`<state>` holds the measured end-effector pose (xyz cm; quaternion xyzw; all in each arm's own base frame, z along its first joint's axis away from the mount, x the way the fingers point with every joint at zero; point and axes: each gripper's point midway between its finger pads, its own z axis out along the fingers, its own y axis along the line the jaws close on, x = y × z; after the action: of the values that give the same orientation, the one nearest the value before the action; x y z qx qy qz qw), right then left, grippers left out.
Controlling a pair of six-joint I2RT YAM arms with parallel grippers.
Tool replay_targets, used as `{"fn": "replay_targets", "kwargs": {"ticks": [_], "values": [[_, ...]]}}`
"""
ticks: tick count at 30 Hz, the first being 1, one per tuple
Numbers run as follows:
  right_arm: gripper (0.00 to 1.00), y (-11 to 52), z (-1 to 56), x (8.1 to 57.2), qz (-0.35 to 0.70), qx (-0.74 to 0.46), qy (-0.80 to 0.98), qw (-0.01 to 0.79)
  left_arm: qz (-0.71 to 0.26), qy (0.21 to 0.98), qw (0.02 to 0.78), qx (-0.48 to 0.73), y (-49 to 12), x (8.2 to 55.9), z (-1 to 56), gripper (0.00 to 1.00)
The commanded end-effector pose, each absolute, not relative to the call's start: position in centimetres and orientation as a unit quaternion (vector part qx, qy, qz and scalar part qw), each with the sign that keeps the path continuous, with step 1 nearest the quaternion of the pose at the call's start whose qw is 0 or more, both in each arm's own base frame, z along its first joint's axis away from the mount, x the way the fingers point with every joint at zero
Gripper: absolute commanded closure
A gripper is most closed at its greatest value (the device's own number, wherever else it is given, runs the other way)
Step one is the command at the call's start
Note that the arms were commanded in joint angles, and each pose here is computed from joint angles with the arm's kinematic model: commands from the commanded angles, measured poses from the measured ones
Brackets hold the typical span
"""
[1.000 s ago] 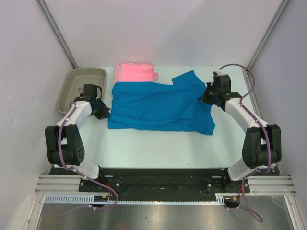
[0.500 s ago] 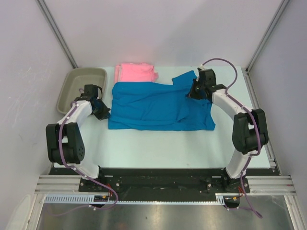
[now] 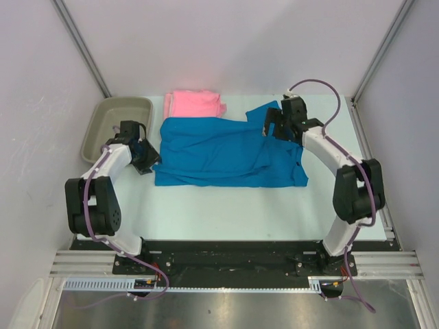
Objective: Fold and stack the t-shirts
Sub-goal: Fold the tshirt
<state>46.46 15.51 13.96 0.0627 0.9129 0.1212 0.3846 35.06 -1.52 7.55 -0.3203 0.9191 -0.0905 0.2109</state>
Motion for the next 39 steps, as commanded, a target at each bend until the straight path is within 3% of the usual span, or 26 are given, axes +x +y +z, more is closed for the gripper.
{"fn": "replay_targets", "kwargs": {"ticks": [1, 4, 9, 13, 17, 26, 39], "values": [[0.0, 13.7, 19.1, 42.9, 0.092, 0.072, 0.898, 0.424, -0.094, 0.913, 0.273, -0.289, -1.5, 36.0, 12.3, 0.32], [0.0, 13.4, 17.4, 39.4, 0.081, 0.071, 0.91, 0.401, -0.036, 0.911, 0.308, -0.272, 0.1, 36.7, 14.1, 0.3], [0.0, 14.0, 16.0, 35.6, 0.09, 0.059, 0.914, 0.392, -0.052, 0.914, 0.312, -0.256, -0.4, 40.8, 17.1, 0.34], [0.01, 16.0, 15.4, 32.8, 0.106, 0.025, 0.923, 0.369, -0.106, 0.92, 0.286, -0.247, -3.8, 39.5, 16.9, 0.34], [0.0, 16.2, 12.9, 30.4, 0.1, 0.024, 0.936, 0.337, -0.13, 0.933, 0.245, -0.23, -6.9, 34.2, 13.2, 0.34], [0.0, 10.0, 7.8, 31.1, 0.03, 0.108, 0.945, 0.308, -0.12, 0.945, 0.21, -0.222, -8.3, 29.1, 7.9, 0.34], [0.0, 6.1, 4.9, 32.3, -0.017, 0.166, 0.941, 0.295, -0.071, 0.945, 0.203, -0.247, -6.7, 28.4, 4.9, 0.35]]}}
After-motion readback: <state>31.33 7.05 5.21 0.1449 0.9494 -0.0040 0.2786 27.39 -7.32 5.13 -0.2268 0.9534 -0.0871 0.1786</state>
